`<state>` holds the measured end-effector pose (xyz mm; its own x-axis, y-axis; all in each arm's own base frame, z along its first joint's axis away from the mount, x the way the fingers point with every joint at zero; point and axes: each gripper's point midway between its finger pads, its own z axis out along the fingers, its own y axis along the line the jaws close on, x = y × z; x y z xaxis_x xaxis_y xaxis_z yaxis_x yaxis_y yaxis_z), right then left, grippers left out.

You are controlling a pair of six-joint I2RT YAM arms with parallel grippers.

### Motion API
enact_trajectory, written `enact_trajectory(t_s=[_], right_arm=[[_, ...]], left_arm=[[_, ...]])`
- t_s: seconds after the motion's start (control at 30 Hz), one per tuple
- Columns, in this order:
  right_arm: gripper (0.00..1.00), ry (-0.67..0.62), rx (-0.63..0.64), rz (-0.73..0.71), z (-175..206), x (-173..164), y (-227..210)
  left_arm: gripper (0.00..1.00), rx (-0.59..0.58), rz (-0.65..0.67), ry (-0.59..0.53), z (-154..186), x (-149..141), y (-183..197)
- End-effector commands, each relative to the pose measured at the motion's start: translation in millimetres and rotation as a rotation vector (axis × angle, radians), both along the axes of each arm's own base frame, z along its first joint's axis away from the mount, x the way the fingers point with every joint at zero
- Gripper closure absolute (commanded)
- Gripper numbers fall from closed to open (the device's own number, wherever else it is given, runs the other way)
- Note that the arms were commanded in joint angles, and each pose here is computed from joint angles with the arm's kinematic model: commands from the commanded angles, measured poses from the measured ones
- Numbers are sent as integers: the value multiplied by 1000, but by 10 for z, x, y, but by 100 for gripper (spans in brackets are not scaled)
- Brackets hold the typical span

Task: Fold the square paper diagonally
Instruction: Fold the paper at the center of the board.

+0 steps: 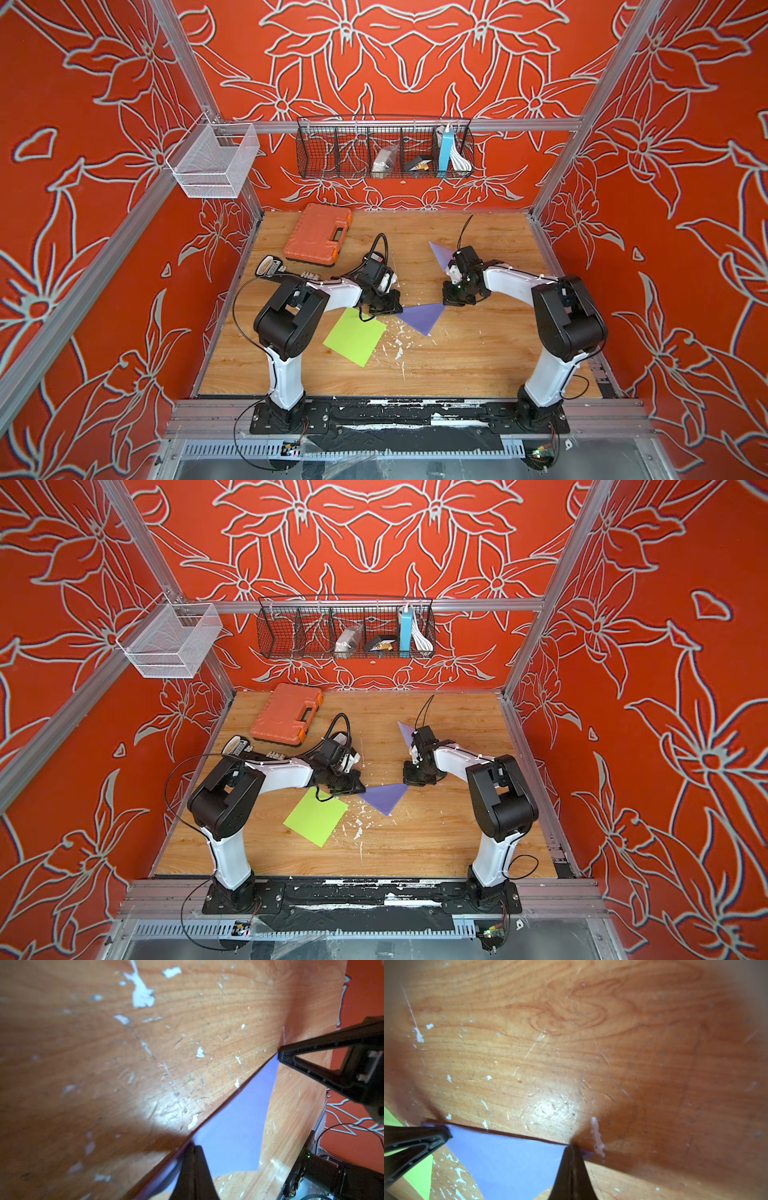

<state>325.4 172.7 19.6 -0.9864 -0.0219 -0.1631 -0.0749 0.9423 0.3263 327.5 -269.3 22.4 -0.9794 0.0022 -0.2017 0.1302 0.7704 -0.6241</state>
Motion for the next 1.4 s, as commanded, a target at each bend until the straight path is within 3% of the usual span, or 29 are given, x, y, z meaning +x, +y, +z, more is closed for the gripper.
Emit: enact_trajectory(t_s=[0.0, 0.57, 0.7, 0.97, 1.13, 1.37], right_arm=[[100, 105, -182, -25, -375, -254, -392], [100, 97, -175, -37, -365, -211, -373], [100, 36, -127, -32, -159, -115, -276], [100, -86, 34, 79, 491, -55, 411], [100, -80, 70, 133, 494, -81, 925], [100, -45, 102, 124, 355, -86, 1292]], left_arm=[[100, 83, 70, 71, -175, -91, 292], [100, 82, 127, 126, -294, -153, 560], [100, 63, 117, 123, -290, -139, 523], [100, 75, 89, 121, -308, -147, 493], [100, 82, 83, 111, -292, -144, 486], [100, 90, 71, 106, -293, -146, 465]])
